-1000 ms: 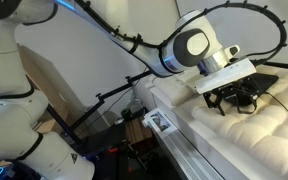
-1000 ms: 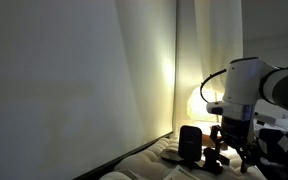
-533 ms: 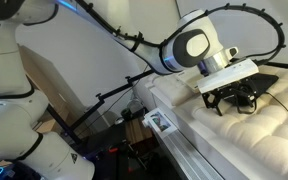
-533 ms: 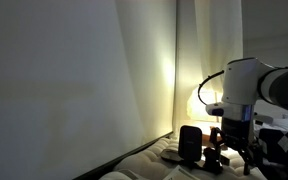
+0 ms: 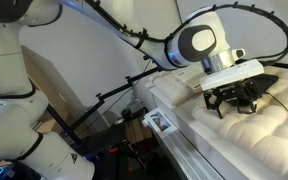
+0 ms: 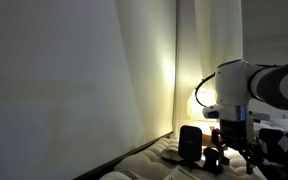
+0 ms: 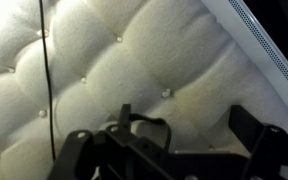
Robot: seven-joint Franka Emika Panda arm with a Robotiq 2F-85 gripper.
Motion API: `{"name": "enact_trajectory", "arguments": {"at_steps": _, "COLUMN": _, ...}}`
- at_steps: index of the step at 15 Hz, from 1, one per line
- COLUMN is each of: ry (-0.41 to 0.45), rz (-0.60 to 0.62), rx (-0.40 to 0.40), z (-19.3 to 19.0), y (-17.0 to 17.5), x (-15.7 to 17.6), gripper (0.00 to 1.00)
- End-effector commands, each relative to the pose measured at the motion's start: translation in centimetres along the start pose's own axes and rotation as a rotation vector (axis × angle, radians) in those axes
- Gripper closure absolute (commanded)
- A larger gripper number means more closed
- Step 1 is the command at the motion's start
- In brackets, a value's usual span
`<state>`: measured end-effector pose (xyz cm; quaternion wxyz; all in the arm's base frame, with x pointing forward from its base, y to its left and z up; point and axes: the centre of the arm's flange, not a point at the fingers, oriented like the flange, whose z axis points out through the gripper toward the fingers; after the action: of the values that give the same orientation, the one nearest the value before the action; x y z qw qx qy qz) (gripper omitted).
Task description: Pick up the black watch and put it on top of the white book
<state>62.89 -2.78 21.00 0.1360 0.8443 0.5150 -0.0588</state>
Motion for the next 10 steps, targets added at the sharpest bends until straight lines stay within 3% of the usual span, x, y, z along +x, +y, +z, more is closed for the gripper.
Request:
{"name": "enact_trajectory", "arguments": {"at_steps": 1, "ry": -0.025, "rz": -0.013, "rx": 0.027, "z": -0.04, "y": 1.28, "x": 0.41, "gripper": 0.00}}
{"name": "enact_trajectory", "arguments": {"at_steps": 10, "ry": 0.041, "rz": -0.176, "rx": 0.015, "z": -0.49, "y": 0.69, "x": 0.66, "gripper": 0.00}}
